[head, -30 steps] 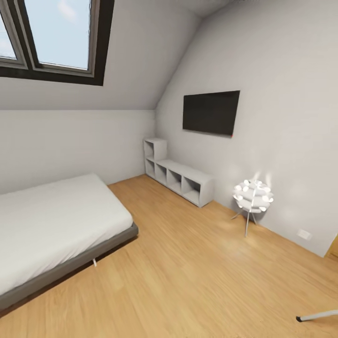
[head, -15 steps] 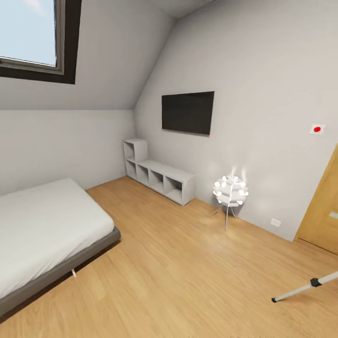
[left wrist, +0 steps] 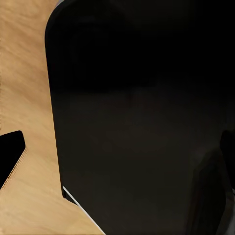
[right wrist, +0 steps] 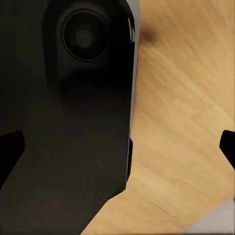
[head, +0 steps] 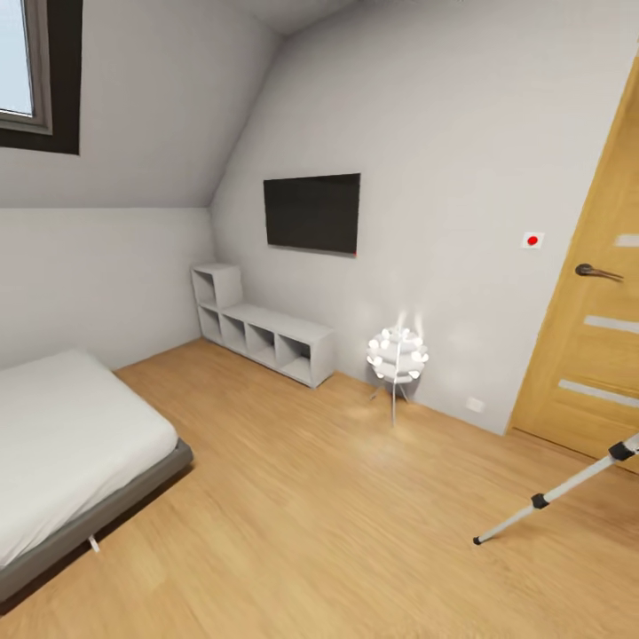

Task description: Attach the digital camera to the camera tripod in the bedroom.

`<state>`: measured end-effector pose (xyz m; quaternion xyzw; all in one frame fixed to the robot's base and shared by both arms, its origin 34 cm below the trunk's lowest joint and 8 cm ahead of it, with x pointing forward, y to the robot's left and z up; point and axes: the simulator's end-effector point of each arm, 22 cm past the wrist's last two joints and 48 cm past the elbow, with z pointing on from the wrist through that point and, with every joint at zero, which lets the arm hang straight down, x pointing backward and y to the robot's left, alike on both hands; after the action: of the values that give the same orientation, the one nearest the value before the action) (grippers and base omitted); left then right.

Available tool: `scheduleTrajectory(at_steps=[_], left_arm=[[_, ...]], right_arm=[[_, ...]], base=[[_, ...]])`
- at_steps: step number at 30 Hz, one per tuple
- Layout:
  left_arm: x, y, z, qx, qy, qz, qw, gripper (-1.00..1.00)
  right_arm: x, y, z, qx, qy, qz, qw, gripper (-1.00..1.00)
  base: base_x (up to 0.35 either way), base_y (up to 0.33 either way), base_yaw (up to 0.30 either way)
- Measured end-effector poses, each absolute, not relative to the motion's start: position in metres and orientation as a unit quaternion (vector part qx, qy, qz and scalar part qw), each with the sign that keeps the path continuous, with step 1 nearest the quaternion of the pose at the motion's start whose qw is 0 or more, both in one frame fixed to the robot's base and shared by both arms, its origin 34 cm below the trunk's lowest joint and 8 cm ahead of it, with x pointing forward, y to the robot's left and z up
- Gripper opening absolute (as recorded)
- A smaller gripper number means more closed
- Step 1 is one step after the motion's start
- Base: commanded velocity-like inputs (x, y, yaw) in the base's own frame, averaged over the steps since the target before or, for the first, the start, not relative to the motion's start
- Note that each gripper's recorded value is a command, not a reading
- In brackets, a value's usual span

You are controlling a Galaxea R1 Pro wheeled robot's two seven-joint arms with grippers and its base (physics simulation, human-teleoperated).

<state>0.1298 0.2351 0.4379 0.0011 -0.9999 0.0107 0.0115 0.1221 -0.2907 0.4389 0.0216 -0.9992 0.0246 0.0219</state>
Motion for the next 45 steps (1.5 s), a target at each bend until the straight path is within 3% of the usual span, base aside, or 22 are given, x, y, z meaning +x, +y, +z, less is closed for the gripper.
scheduleTrajectory(at_steps=[45], left_arm=[[0.130, 0.235, 0.438, 0.001, -1.000, 0.011, 0.011, 1.00]], right_arm=[[0.135, -0.291, 0.439, 0.019, -0.999, 0.025, -0.008, 1.00]], base=[[0.000, 0.000, -0.272]])
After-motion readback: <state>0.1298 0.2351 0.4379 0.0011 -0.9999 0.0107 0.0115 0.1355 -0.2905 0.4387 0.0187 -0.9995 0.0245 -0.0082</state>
